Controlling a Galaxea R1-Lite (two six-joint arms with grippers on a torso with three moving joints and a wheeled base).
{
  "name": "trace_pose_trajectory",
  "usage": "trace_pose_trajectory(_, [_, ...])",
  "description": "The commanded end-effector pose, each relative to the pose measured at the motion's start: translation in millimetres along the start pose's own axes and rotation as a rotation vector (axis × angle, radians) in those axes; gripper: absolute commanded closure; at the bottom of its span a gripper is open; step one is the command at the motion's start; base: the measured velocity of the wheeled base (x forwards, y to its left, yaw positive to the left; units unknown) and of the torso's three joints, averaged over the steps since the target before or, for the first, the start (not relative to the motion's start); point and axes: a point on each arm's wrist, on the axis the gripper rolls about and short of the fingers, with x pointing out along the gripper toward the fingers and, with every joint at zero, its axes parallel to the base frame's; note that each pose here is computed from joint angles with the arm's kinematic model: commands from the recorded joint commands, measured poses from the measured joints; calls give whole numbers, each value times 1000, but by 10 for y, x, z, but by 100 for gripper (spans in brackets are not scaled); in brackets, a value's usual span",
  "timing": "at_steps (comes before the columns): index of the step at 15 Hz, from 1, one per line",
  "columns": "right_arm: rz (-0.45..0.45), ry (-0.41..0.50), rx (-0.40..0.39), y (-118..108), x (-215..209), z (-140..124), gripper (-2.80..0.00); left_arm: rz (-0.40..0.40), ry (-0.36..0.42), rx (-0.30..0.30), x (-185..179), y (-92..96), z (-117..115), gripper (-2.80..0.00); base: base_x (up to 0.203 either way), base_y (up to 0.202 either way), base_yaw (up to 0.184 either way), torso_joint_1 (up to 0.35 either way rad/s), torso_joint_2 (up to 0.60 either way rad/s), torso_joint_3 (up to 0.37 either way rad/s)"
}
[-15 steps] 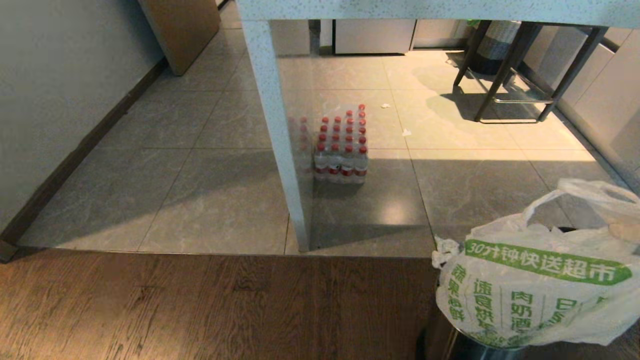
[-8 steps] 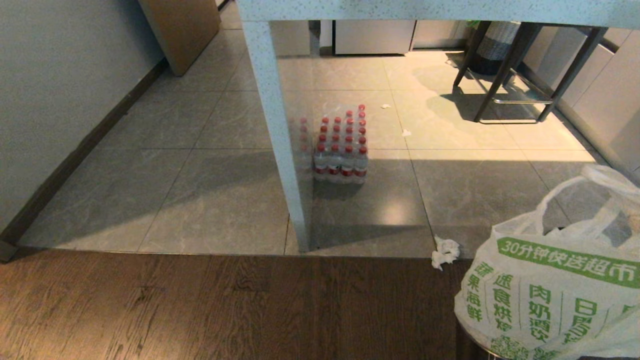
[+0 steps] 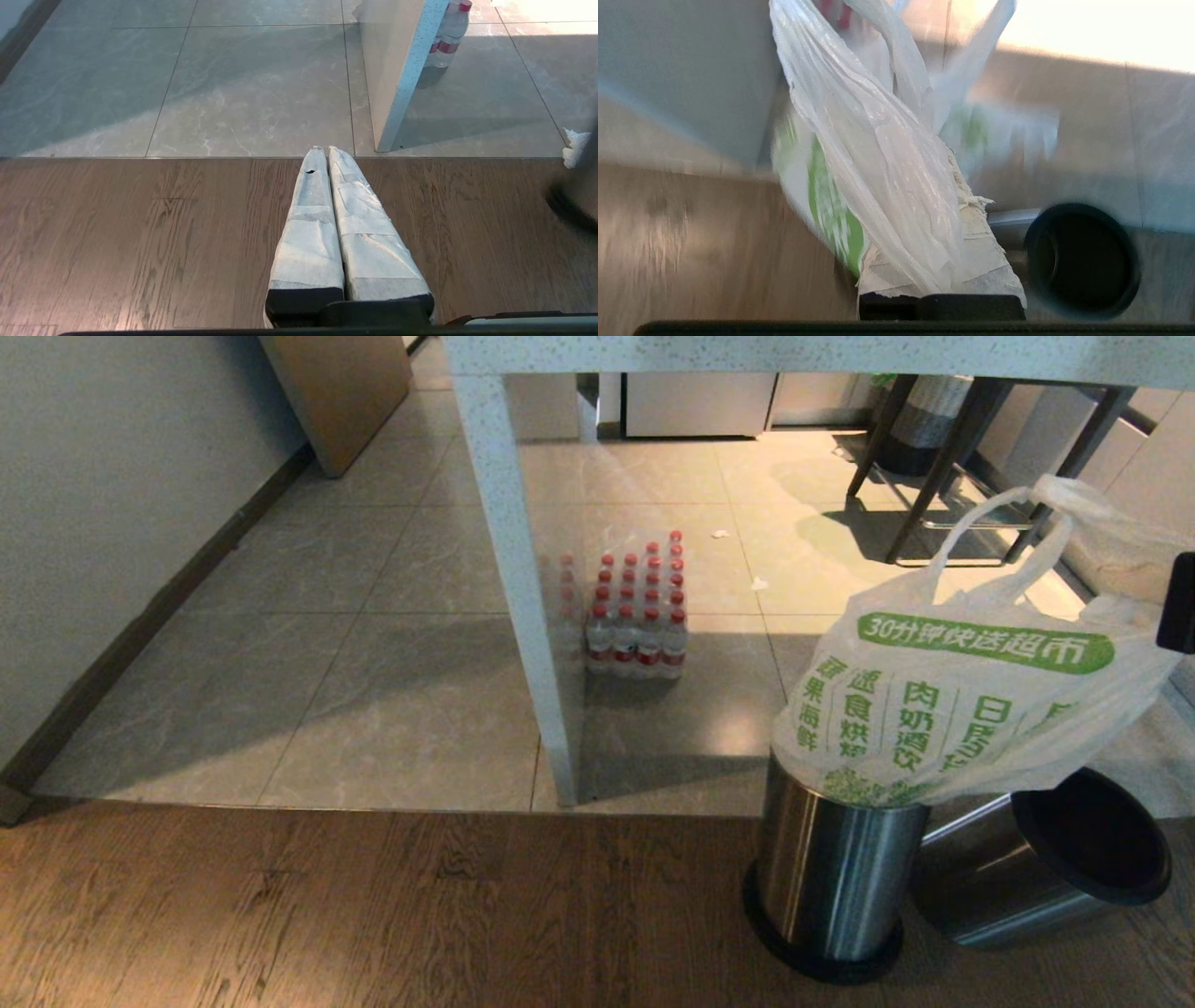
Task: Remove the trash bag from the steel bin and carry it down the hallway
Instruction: Pick up the trash bag
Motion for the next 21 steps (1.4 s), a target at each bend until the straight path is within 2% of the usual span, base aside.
trace_pose_trajectory(1, [11, 132, -14, 35, 182, -304, 0, 0, -1, 0, 0, 0, 0, 0, 0, 0, 0, 0, 0, 0])
trace_pose_trajectory(5, [41, 346, -68, 95, 263, -942, 0, 0, -1, 0, 0, 0, 0, 0, 0, 0, 0, 0, 0, 0])
trace_pose_trajectory(8, [49, 431, -75, 120, 380, -1186, 0, 0, -1, 0, 0, 0, 0, 0, 0, 0, 0, 0, 0, 0])
trace_pose_trajectory(14, [67, 592, -101, 152, 354, -1660, 0, 0, -1, 0, 0, 0, 0, 0, 0, 0, 0, 0, 0, 0])
trace_pose_trajectory(21, [50, 482, -84, 144, 613, -1457, 0, 0, -1, 0, 0, 0, 0, 0, 0, 0, 0, 0, 0, 0])
